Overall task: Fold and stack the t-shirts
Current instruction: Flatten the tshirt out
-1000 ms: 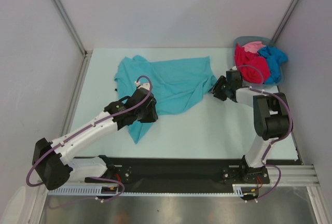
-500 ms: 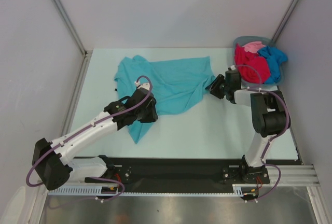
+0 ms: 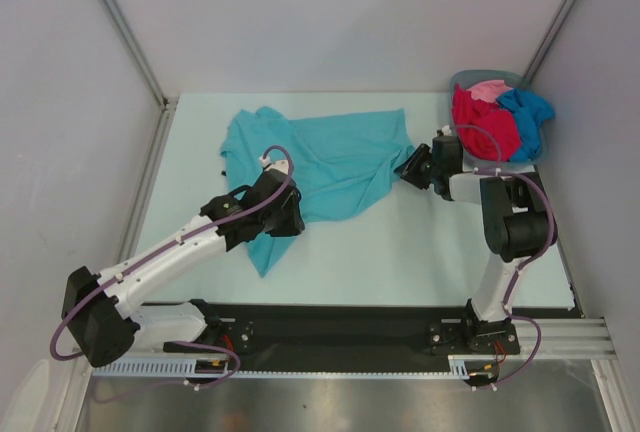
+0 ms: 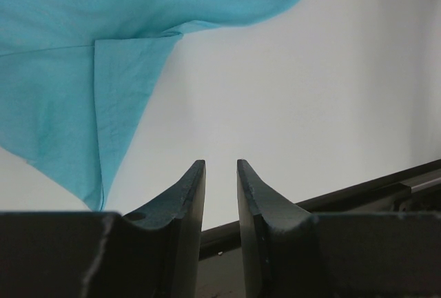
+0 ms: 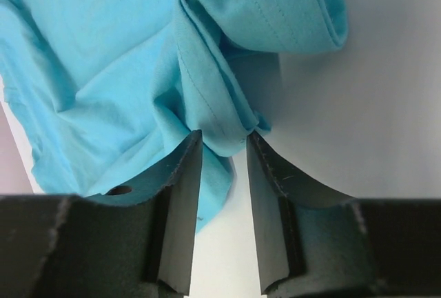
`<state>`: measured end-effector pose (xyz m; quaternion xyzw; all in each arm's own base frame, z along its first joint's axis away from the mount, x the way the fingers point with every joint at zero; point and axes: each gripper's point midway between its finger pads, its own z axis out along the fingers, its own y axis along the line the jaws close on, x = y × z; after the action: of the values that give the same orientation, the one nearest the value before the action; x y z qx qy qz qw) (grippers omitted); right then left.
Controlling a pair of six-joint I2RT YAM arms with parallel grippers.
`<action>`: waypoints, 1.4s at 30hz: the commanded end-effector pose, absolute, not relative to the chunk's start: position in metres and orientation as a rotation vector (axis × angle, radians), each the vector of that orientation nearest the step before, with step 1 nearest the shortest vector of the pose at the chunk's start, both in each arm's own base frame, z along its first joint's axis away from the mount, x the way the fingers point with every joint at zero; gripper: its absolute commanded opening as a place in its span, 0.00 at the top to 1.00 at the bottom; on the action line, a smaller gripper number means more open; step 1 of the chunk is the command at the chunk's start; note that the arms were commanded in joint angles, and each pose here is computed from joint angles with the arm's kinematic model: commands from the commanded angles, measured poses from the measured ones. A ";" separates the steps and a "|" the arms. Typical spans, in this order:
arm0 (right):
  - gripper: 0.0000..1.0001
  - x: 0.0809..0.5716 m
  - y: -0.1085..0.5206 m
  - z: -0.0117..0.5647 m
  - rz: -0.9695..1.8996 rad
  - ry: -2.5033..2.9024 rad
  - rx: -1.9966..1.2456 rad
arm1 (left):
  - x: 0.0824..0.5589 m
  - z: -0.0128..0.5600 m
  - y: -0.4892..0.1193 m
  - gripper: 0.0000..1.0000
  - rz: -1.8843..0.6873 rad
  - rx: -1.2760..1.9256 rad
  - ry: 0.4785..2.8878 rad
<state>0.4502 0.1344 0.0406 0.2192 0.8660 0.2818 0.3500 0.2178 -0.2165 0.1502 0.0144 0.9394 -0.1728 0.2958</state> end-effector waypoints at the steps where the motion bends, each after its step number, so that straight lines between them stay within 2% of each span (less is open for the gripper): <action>1: 0.64 0.457 0.137 0.039 0.756 2.217 0.541 | 0.222 0.170 -0.224 0.70 -0.511 0.056 2.443; 3: 0.71 0.458 0.138 0.037 0.759 2.221 0.542 | 0.222 0.171 -0.223 0.70 -0.513 0.054 2.440; 5: 0.72 0.458 0.138 0.036 0.756 2.224 0.540 | 0.222 0.171 -0.223 0.70 -0.514 0.053 2.439; 7: 0.67 0.456 0.137 0.034 0.743 2.234 0.540 | 0.223 0.173 -0.224 0.70 -0.517 0.056 2.434; 8: 0.60 0.455 0.135 0.036 0.734 2.231 0.540 | 0.223 0.172 -0.224 0.70 -0.513 0.058 2.436; 12: 0.48 0.451 0.125 0.038 0.652 2.254 0.546 | 0.224 0.174 -0.224 0.70 -0.511 0.061 2.434; 23: 0.46 0.445 0.105 0.042 0.610 2.246 0.582 | 0.224 0.173 -0.224 0.70 -0.504 0.067 2.439; 38: 0.48 0.467 0.141 0.033 0.792 2.222 0.540 | 0.224 0.171 -0.223 0.70 -0.492 0.065 2.443; 40: 0.51 0.466 0.142 0.033 0.790 2.228 0.536 | 0.224 0.171 -0.223 0.70 -0.496 0.064 2.442; 42: 0.63 0.465 0.140 0.034 0.773 2.238 0.537 | 0.225 0.172 -0.223 0.70 -0.495 0.062 2.442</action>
<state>0.4632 0.1363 0.0344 0.2112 0.8597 0.3003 0.3552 0.2199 -0.2184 0.1546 0.0154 0.9377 -0.1756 0.2994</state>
